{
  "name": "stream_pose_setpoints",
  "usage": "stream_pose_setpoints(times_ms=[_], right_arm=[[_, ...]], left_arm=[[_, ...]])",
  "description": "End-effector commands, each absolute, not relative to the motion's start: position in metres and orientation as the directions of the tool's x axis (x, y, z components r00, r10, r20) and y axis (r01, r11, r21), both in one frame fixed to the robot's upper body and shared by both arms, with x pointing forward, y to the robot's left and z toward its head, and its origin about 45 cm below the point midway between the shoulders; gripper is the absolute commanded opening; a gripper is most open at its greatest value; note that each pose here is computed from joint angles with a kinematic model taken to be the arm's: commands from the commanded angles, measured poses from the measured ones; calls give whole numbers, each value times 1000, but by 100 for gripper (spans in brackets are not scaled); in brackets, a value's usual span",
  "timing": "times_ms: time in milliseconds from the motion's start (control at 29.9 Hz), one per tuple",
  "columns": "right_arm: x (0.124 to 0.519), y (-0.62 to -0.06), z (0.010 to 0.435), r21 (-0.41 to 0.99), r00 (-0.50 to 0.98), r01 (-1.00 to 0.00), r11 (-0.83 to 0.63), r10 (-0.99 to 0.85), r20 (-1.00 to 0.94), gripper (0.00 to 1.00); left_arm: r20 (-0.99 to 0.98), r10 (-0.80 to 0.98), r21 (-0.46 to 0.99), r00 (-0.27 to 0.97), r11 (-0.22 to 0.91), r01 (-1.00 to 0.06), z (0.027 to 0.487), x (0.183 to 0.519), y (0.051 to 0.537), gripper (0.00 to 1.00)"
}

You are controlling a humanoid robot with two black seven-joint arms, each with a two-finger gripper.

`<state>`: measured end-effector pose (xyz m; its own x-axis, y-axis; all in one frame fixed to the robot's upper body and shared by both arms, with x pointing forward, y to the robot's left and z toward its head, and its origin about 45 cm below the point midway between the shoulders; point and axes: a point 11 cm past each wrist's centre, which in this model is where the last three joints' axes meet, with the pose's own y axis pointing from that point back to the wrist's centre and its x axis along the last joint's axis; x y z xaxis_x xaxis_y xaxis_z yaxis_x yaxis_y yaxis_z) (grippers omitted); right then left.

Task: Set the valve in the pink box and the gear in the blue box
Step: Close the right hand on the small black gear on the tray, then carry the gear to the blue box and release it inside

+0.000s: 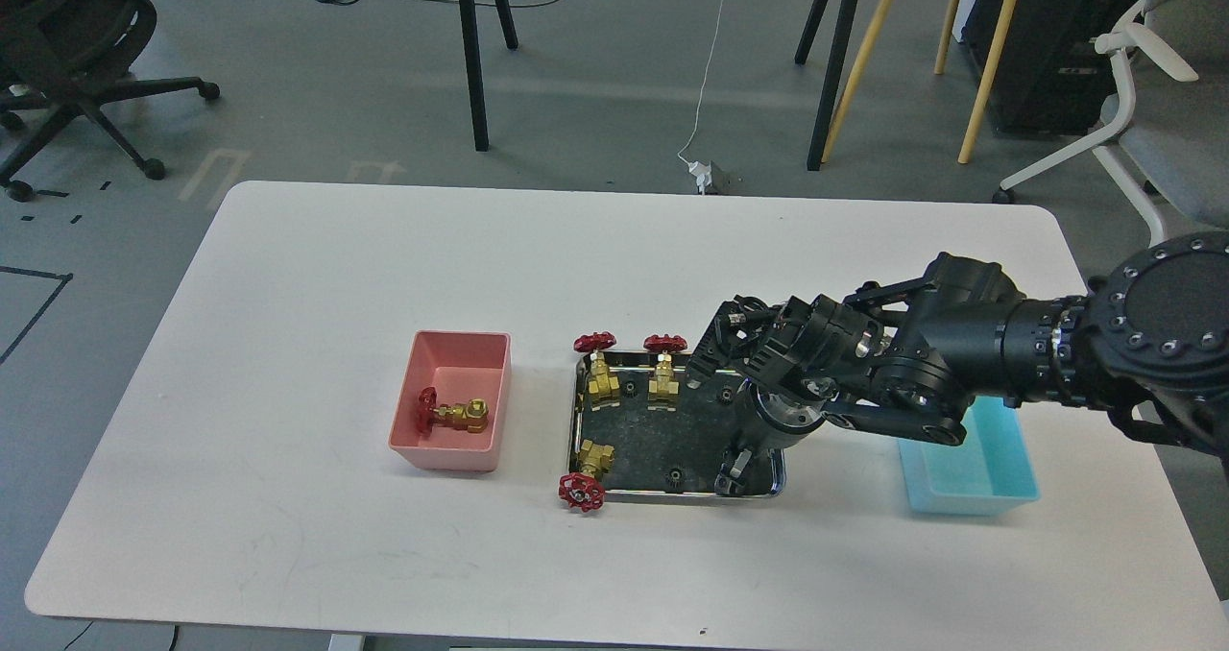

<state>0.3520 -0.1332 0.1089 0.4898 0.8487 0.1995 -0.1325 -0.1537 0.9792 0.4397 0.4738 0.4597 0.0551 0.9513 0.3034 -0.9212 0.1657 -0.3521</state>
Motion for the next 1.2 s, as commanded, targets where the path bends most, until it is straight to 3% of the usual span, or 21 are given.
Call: stream_pose_setpoints(times_ms=[0,234,502,702,936,1036,1170], right_arm=[[359,-129,118,975,487,-153,-163,846,218,13],[391,-140,186,932,552,-228,-280,751,361,12],[382,-269,222,921,724,-295,-254,570,389,13],[349,-350,220,933,824,-300,-197,439,358,13],[319,-384,187,960,866,-244,-136,414,279,14],[323,-388,184,959,872,-254,-127,398,284,24],[327,-381,182,956,869,-256,-142,398,292,58]], left_arm=[[304,951,-352,53,164,-921,460,439,475,99],[304,951,-344,54,162,-925,456,440,475,99],[302,951,-339,61,168,-926,453,442,471,99],[300,952,-342,63,169,-924,453,443,470,99],[299,952,-344,63,169,-924,454,443,470,99],[299,952,-345,63,169,-923,454,443,470,99],[299,952,-344,63,169,-924,454,443,470,99]])
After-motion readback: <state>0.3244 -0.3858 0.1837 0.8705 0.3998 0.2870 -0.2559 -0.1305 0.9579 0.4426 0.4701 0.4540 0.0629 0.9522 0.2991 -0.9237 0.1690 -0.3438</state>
